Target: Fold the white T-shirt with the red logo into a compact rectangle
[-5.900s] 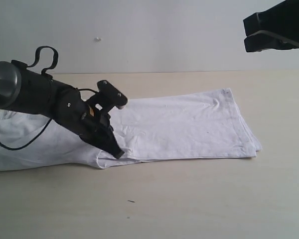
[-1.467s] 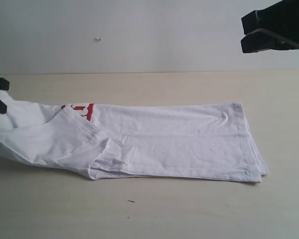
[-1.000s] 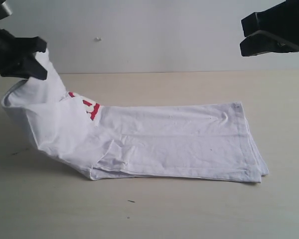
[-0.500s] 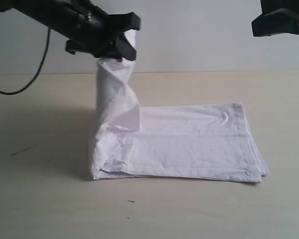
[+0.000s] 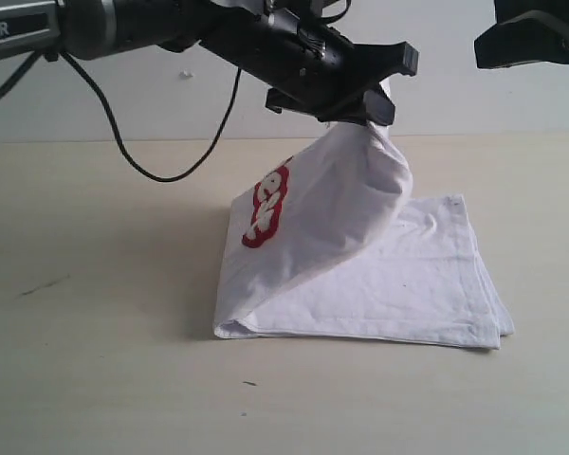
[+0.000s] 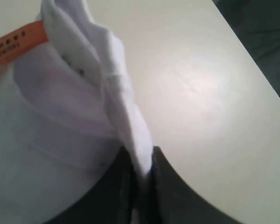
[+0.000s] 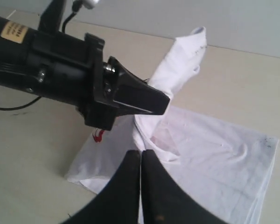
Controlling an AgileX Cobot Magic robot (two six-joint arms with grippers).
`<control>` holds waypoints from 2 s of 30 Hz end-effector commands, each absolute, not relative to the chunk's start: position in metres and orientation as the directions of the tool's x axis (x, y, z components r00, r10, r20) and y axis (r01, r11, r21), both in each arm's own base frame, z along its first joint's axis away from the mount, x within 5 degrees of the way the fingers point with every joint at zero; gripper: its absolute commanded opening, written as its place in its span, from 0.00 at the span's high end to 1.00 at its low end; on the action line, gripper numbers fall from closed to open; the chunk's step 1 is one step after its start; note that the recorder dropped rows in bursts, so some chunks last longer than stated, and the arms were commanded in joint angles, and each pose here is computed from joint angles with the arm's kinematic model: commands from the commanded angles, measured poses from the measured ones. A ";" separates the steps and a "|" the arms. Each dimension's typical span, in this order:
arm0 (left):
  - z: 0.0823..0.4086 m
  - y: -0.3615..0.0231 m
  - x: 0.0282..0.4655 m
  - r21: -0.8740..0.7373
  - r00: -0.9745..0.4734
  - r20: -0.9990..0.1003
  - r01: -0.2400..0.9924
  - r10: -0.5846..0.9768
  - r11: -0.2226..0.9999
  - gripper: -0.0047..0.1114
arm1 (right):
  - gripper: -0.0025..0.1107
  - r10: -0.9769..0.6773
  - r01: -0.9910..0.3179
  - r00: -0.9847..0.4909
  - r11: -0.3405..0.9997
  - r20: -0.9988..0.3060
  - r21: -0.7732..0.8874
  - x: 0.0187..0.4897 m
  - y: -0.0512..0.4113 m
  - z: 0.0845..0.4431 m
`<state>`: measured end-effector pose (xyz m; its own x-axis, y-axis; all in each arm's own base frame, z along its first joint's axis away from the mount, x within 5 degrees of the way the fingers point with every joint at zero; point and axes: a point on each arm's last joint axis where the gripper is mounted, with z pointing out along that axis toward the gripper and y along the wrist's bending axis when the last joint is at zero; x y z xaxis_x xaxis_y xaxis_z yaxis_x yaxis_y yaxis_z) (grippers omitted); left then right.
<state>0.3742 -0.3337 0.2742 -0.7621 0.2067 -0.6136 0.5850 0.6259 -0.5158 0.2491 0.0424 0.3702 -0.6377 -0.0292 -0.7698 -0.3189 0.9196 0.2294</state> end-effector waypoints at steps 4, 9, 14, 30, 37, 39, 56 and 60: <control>0.269 -0.341 0.369 -0.494 -0.753 -0.603 0.611 0.264 0.618 0.58 | 0.96 -0.034 -0.323 -0.635 0.919 -0.771 0.226 0.247 0.042 0.371; 0.274 -0.335 0.368 -0.413 -0.717 -0.622 0.643 0.315 0.645 0.41 | 0.90 -0.044 -0.325 -0.641 0.920 -0.766 0.218 0.246 0.042 0.370; 0.285 -0.325 0.366 -0.330 -0.691 -0.626 0.655 0.362 0.680 0.49 | 0.82 -0.055 -0.281 -0.668 0.942 -0.742 0.183 0.249 0.037 0.365; 0.313 -0.264 0.357 -0.108 -0.652 -0.619 0.624 0.439 0.774 0.78 | 0.69 -0.024 -0.077 -0.911 0.991 -0.413 0.112 0.316 0.014 0.258; 0.300 -0.212 0.359 -0.101 -0.707 -0.592 0.542 0.387 0.835 0.78 | 0.69 0.128 0.081 -0.961 0.978 -0.245 0.193 0.338 -0.024 0.195; 0.296 -0.200 0.359 -0.100 -0.718 -0.589 0.520 0.371 0.848 0.78 | 0.69 0.122 0.072 -0.957 0.979 -0.265 0.192 0.344 -0.029 0.186; 0.263 -0.155 0.355 -0.096 -0.756 -0.580 0.435 0.305 0.895 0.78 | 0.59 0.151 0.100 -0.978 0.946 -0.146 0.308 0.378 -0.025 0.127; 0.263 -0.149 0.358 -0.094 -0.757 -0.584 0.420 0.292 0.903 0.78 | 0.59 0.149 0.083 -0.976 0.931 -0.162 0.355 0.381 -0.021 0.122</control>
